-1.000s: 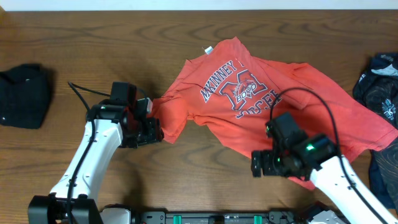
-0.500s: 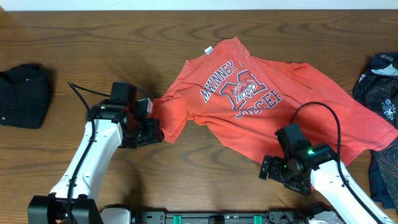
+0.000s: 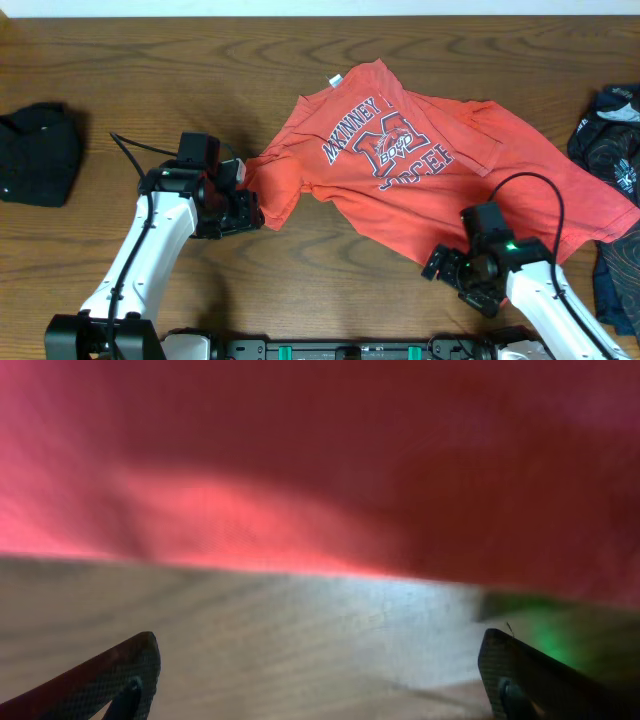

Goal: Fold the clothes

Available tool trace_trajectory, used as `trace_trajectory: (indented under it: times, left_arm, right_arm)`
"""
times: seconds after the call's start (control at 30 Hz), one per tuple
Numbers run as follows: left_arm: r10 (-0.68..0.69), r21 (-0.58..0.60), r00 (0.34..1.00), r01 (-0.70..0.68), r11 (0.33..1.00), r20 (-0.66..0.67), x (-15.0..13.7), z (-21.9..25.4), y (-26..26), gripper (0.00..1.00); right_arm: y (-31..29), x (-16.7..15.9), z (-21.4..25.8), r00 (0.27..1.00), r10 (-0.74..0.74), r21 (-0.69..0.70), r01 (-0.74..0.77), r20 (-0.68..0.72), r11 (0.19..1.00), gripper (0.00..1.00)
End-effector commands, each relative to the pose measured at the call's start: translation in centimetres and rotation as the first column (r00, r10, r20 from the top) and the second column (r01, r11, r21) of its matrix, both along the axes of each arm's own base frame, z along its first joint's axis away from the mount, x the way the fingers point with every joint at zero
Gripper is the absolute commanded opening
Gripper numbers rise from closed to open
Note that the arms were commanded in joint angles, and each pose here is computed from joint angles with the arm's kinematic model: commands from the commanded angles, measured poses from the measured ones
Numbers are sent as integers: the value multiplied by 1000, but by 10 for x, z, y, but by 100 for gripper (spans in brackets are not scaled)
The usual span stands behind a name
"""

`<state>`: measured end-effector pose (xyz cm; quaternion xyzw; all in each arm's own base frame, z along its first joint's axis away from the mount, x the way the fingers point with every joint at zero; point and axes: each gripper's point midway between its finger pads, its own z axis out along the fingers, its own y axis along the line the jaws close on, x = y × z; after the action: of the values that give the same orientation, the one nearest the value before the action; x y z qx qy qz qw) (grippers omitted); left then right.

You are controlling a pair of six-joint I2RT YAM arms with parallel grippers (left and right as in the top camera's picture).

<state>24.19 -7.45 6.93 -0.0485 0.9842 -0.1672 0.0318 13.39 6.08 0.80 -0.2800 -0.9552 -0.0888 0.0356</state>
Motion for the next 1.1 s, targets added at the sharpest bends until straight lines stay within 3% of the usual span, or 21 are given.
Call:
trace_trajectory:
  times: [0.0, 0.33, 0.5, 0.57, 0.63, 0.67, 0.73, 0.8, 0.87, 0.9, 0.97, 1.07]
  left_arm:
    - [0, -7, 1000, 0, 1000, -9, -1, -1, -2, 58]
    - [-1, -7, 1000, 1, 1000, -9, -1, -1, -2, 58]
    - [-1, -6, 1000, 1, 1000, -13, -2, -1, -2, 58]
    - [-1, -6, 1000, 1, 1000, -12, -2, -1, -2, 58]
    - [-1, -6, 1000, 1, 1000, -12, -2, -1, -2, 58]
    - [-1, -6, 1000, 1, 1000, -13, -2, -1, -2, 58]
    - [-1, -6, 1000, 1, 1000, -18, -3, -1, -2, 58]
    - [-1, -5, 1000, 1, 1000, -24, -5, -1, -2, 58]
    - [-1, -5, 1000, 1, 1000, -28, -6, -1, -2, 58]
    - [-1, -5, 1000, 1, 1000, -30, -6, -1, -2, 58]
    - [-1, -4, 1000, 1, 1000, -31, -6, -1, -2, 58]
    - [-1, -4, 1000, 1, 1000, -30, -6, -1, -2, 58]
  right_arm:
    - [-9, 6, 1, 996, -93, 13, 93, 3, 996, 99]
    - [-40, 28, 2, 959, -275, 15, 275, 68, 961, 99]
    - [-43, 23, 1, 956, -289, 10, 289, 45, 957, 99]
    - [-43, 21, 1, 960, -278, 8, 278, 40, 961, 91]
    - [-44, 21, 1, 961, -272, 5, 272, 44, 962, 60]
    - [-44, 21, 1, 961, -273, 5, 273, 44, 962, 54]
    - [-44, 21, 1, 961, -273, 4, 274, 43, 962, 64]
    - [-44, 21, 1, 961, -274, 3, 274, 43, 962, 88]
    - [-44, 20, 1, 960, -276, 1, 276, 40, 961, 85]
    - [-45, 19, 0, 960, -276, -1, 276, 36, 961, 86]
    - [-44, 16, -1, 958, -287, -3, 287, 22, 958, 99]
    - [-44, 10, -8, 952, -307, -3, 307, 5, 952, 99]
